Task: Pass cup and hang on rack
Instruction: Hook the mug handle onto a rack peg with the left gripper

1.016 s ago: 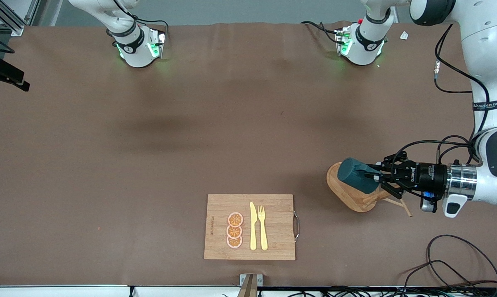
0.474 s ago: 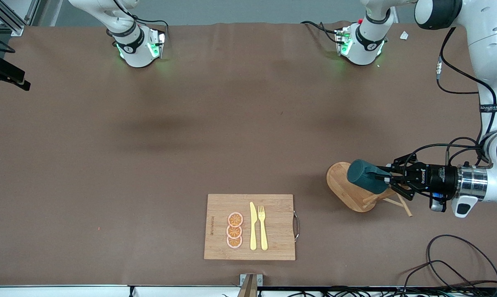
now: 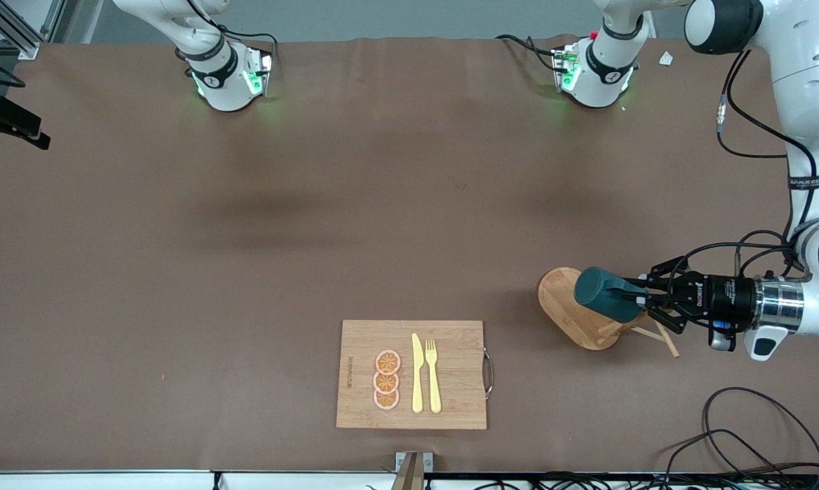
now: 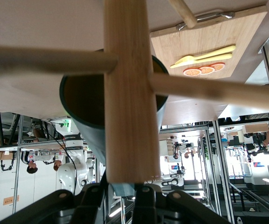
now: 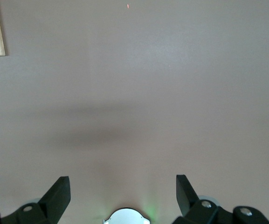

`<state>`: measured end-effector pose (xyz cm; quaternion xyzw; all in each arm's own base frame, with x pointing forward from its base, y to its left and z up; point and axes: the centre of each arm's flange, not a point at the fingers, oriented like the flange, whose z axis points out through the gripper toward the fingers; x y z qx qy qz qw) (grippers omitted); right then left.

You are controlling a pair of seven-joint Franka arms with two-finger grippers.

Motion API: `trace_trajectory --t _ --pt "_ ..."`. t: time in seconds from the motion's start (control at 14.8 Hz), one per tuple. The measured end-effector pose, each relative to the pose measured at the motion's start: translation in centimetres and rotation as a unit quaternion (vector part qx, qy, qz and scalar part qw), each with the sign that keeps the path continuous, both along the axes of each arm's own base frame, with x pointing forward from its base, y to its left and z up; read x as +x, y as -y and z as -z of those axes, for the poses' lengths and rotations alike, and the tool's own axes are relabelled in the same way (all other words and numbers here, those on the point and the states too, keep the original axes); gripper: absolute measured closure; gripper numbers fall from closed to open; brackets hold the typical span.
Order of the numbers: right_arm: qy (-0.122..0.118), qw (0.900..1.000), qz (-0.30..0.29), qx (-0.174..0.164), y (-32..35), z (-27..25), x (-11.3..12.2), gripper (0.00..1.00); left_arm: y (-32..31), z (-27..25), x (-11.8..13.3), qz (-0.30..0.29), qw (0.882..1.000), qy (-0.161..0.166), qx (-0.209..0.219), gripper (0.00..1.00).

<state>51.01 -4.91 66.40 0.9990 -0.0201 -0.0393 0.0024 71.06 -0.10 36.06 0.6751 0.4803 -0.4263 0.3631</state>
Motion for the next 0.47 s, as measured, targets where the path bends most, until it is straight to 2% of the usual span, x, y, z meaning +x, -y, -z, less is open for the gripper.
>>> trace_trajectory --t 0.47 --pt "0.002 1.000 -0.001 0.000 -0.1 -0.1 0.0 0.00 -1.4 0.8 0.0 -0.006 1.000 0.001 -0.004 0.79"
